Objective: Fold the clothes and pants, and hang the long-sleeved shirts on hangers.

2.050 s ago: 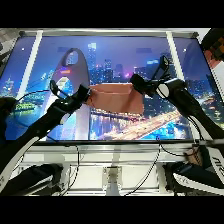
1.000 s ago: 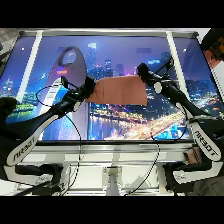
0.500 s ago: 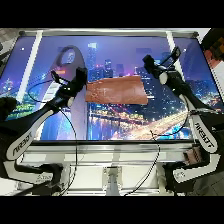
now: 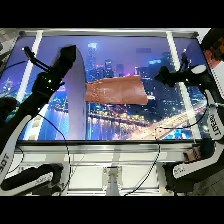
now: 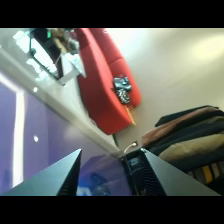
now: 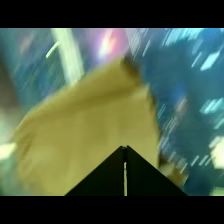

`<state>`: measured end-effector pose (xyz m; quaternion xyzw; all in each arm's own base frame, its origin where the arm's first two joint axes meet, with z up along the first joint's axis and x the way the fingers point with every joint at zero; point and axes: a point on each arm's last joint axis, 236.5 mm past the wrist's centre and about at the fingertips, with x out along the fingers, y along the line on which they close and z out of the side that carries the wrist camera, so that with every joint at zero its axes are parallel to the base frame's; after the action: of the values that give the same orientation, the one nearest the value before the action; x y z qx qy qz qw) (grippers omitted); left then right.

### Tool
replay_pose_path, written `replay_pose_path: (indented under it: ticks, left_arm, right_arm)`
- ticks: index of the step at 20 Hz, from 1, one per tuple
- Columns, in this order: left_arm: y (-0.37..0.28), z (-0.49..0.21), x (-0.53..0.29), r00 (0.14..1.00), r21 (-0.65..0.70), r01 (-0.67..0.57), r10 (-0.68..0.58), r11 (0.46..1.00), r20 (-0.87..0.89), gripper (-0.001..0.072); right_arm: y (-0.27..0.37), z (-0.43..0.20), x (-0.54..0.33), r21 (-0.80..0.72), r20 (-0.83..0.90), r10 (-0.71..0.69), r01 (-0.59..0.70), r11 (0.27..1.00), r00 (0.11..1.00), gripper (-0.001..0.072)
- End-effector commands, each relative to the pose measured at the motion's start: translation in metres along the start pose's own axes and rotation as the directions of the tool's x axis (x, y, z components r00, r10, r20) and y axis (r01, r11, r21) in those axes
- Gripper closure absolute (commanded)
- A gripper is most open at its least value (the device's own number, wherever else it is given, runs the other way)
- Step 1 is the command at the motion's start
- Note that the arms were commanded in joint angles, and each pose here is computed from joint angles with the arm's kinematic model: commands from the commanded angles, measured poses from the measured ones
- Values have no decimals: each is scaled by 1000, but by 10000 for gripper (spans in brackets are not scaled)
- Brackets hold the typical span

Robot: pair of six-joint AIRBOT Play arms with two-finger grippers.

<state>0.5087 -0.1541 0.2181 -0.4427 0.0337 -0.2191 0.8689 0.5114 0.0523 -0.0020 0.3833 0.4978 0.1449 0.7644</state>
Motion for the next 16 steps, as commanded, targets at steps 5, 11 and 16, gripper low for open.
replay_pose_path:
  ticks: [5,11,16]
  left_arm:
    - [-40,18,-13,997,70,69,-70,995,21,220]
    - [-46,11,-12,997,66,81,-81,995,7,220]
    - [-47,9,-12,997,66,83,-83,994,5,220]
  right_arm:
    - [-37,-51,18,175,-252,64,-20,984,966,15]
    - [-37,-94,43,202,-409,88,-4,979,908,13]
    - [-40,-90,58,227,-374,48,42,973,926,12]
